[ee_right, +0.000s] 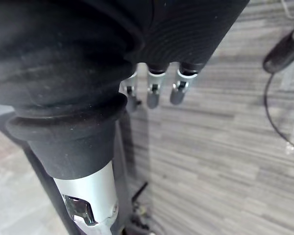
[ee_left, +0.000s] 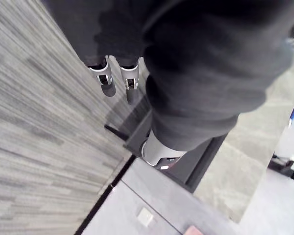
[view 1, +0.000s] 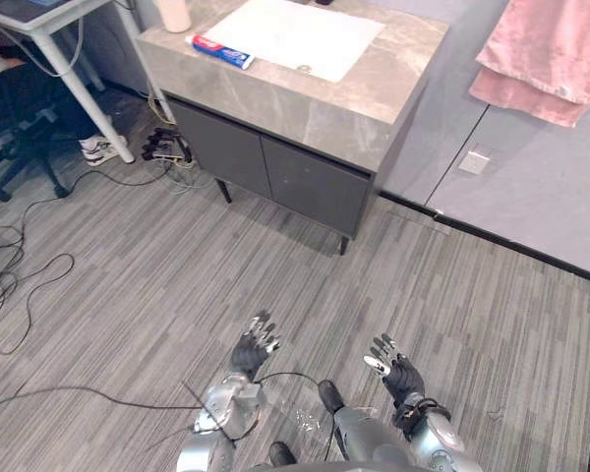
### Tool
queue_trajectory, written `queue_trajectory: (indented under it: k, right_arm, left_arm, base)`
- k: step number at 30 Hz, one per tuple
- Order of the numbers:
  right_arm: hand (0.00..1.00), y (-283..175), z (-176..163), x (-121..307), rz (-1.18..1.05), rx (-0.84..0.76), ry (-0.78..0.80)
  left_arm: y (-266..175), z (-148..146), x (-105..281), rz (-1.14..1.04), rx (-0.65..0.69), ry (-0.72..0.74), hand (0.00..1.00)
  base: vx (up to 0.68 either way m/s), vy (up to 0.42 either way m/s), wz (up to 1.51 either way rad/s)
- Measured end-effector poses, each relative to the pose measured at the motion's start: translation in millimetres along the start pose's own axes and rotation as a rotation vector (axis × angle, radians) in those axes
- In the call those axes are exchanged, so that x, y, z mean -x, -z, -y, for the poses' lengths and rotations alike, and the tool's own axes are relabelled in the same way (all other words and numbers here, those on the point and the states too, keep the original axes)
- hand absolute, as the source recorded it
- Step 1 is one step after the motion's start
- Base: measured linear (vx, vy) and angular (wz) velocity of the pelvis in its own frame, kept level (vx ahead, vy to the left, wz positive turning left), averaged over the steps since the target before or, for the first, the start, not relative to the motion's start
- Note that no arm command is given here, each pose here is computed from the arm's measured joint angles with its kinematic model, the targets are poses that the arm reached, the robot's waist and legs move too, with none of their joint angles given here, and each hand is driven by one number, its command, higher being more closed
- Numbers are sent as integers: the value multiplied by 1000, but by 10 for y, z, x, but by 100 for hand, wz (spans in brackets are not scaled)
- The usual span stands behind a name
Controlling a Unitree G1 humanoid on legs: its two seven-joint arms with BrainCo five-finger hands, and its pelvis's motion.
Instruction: Organize washtable
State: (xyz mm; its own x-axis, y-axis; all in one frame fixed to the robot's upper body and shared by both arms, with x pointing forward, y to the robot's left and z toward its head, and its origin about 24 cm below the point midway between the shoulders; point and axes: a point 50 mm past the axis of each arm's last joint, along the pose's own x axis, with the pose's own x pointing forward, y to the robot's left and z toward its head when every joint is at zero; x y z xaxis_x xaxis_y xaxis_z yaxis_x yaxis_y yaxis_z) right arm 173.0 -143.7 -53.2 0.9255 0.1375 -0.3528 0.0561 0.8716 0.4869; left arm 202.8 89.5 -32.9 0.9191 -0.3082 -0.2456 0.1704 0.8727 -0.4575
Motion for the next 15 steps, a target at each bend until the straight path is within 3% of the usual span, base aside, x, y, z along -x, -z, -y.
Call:
queue_trajectory:
  k: [6,15]
  right_arm:
    - [0,-152,-145,56,72,1,-54]
    - [0,-94,60,-1,32,17,21]
  left_arm:
    - [143,72,77,-27,95,-21,0]
    - [157,-71,145,-44,79,-59,0]
  base:
    - [164,5,-5]
    - [307,172,-77]
